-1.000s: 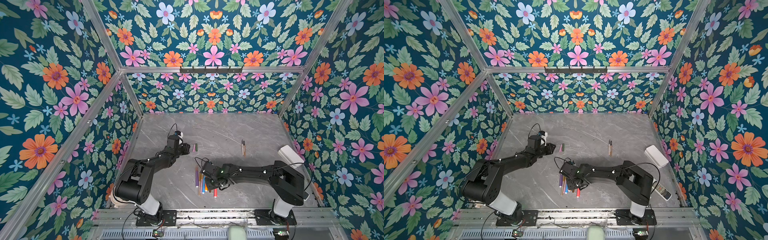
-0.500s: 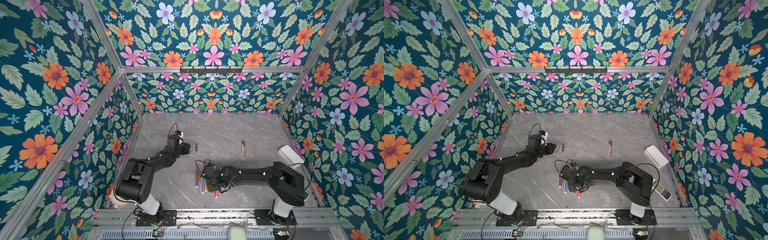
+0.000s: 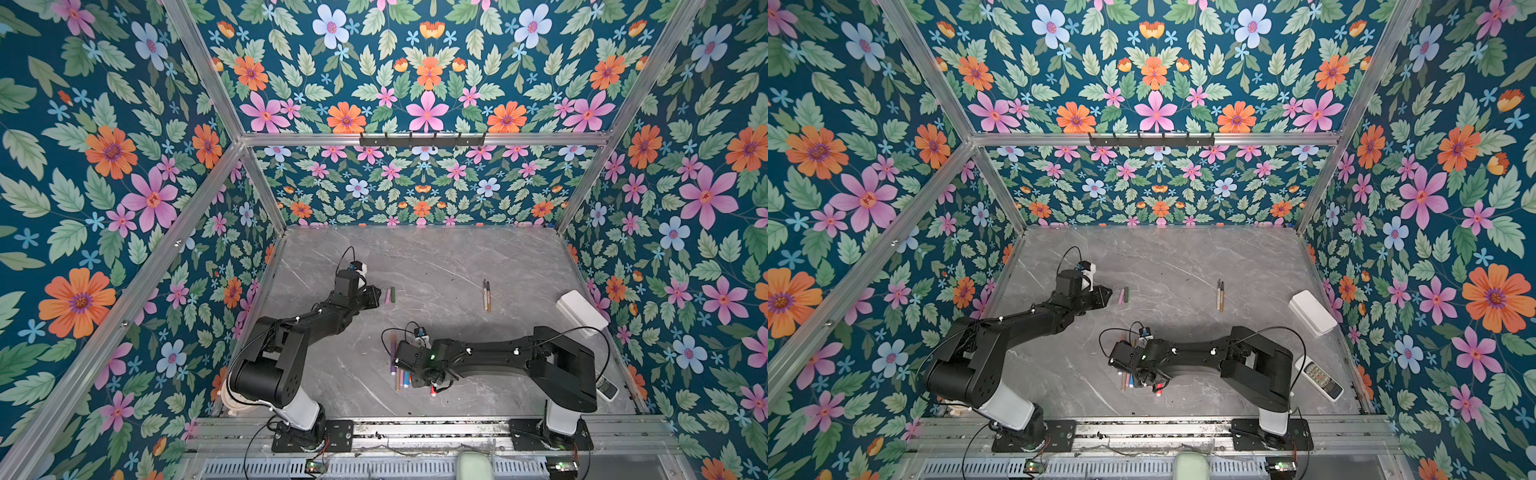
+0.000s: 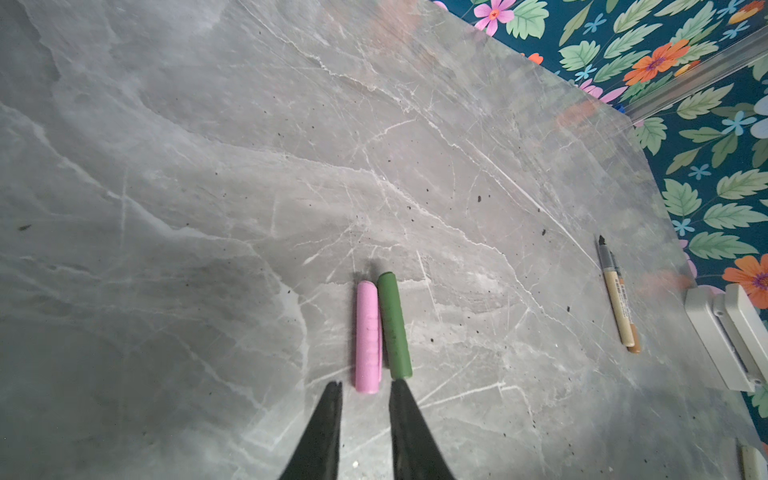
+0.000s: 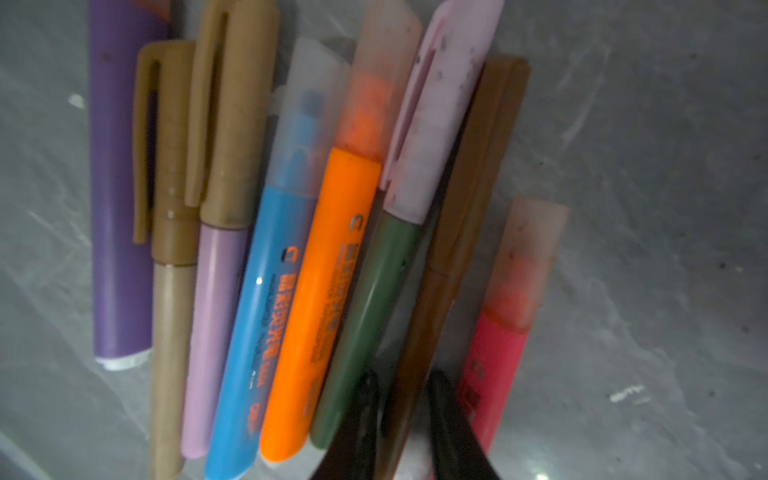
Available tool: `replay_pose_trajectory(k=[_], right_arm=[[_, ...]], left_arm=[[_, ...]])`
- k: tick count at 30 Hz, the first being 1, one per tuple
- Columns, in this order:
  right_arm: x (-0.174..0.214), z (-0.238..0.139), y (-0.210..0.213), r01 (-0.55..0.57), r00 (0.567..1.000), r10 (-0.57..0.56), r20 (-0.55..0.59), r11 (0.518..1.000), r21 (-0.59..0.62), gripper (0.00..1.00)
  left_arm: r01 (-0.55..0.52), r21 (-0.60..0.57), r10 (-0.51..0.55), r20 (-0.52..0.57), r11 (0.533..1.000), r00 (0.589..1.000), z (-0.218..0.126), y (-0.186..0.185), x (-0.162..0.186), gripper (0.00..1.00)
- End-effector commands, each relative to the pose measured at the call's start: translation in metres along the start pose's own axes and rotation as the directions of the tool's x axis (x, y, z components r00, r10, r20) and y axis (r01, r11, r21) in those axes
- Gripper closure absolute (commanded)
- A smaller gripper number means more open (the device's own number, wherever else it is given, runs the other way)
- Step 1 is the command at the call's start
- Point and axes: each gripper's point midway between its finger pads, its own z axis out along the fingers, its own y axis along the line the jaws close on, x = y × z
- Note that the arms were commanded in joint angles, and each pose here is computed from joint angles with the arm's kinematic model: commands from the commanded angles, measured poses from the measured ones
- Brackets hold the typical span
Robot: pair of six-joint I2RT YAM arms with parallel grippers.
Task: Open the pen caps
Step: 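Lower the right gripper and grasp the brown-capped pen in the row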
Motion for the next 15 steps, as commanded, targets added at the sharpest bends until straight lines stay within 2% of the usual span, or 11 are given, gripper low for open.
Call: replay_pose_trajectory(k=[1,6,9,15], right_arm=[[0.023,0.008,-0.018,-0.016,0.996,0.023,-0.085,0.996,0.084,0.76],[0.023,0.008,-0.010,-0.027,0.996,0.031,-0.087,0.999,0.039,0.79],[0.021,0.003,-0.010,-0.030,0.996,0.033,-0.079,0.999,0.034,0.89],[0.017,-0.005,-0.016,-0.032,0.998,0.034,-0.058,0.998,0.048,0.90]], left_arm=[[-0.010,0.013,0.010,0.004,1.000,1.000,0.000,-0.004,-0.003,0.75],[-0.011,0.010,0.011,0.002,1.000,1.000,-0.001,-0.003,-0.002,0.75],[-0.011,0.009,0.011,0.002,1.000,1.000,-0.001,-0.002,-0.002,0.75],[-0.011,0.010,0.011,0.002,1.000,1.000,-0.002,-0.003,-0.002,0.75]])
